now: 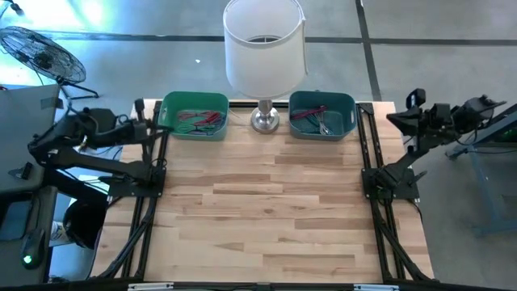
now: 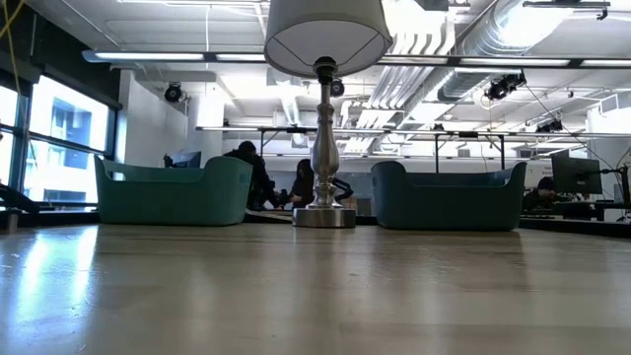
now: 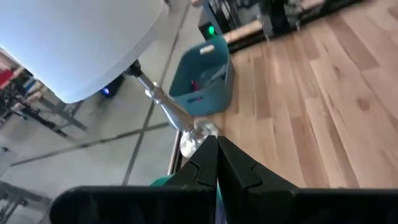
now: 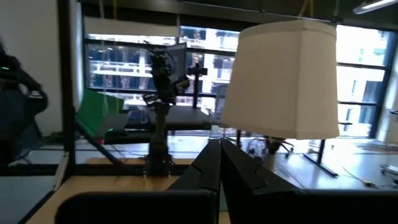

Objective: Pick & Place USB Port
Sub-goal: Return to Home Position

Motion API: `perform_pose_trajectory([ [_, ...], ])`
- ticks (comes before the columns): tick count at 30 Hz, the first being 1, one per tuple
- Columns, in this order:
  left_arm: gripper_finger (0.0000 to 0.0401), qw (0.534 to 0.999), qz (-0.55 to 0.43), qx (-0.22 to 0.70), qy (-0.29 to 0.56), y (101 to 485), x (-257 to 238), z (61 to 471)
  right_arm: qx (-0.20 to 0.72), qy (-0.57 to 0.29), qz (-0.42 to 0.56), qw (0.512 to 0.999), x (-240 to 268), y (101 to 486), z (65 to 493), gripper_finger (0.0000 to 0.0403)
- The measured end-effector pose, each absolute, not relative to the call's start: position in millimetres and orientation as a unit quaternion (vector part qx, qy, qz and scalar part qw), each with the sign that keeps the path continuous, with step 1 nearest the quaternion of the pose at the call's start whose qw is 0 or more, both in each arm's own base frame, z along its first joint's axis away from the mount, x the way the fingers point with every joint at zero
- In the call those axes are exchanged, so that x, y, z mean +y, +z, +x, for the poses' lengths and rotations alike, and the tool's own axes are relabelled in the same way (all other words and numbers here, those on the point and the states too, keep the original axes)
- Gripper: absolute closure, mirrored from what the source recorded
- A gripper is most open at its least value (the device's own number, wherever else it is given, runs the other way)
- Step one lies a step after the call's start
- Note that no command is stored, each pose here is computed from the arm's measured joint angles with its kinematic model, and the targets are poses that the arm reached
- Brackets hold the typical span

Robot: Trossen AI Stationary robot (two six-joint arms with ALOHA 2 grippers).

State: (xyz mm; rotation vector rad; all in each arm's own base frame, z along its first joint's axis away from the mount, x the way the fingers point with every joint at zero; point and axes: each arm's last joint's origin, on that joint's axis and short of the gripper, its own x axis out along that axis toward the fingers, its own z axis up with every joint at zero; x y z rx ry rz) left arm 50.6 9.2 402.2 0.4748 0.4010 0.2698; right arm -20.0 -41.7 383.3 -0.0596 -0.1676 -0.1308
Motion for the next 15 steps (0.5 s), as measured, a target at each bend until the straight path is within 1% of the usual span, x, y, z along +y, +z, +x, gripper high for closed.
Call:
perform_pose_trajectory([
  [7,0.0401,0.961,0.213,0.131,0.121,353,8,51,-0.096,-0.044,0.007,0.994,-43,354,-22,0.0403],
  [10,0.0401,0.967,0.194,0.121,0.115,333,7,50,-0.083,-0.039,-0.006,0.996,-35,345,-13,0.0403],
  [13,0.0401,0.972,0.178,0.109,0.106,316,6,52,-0.102,-0.023,0.007,0.994,-29,345,-7,0.0403],
  [15,0.0401,0.975,0.173,0.1,0.096,306,6,56,-0.094,-0.019,0.0,0.995,-25,339,-2,0.0403],
])
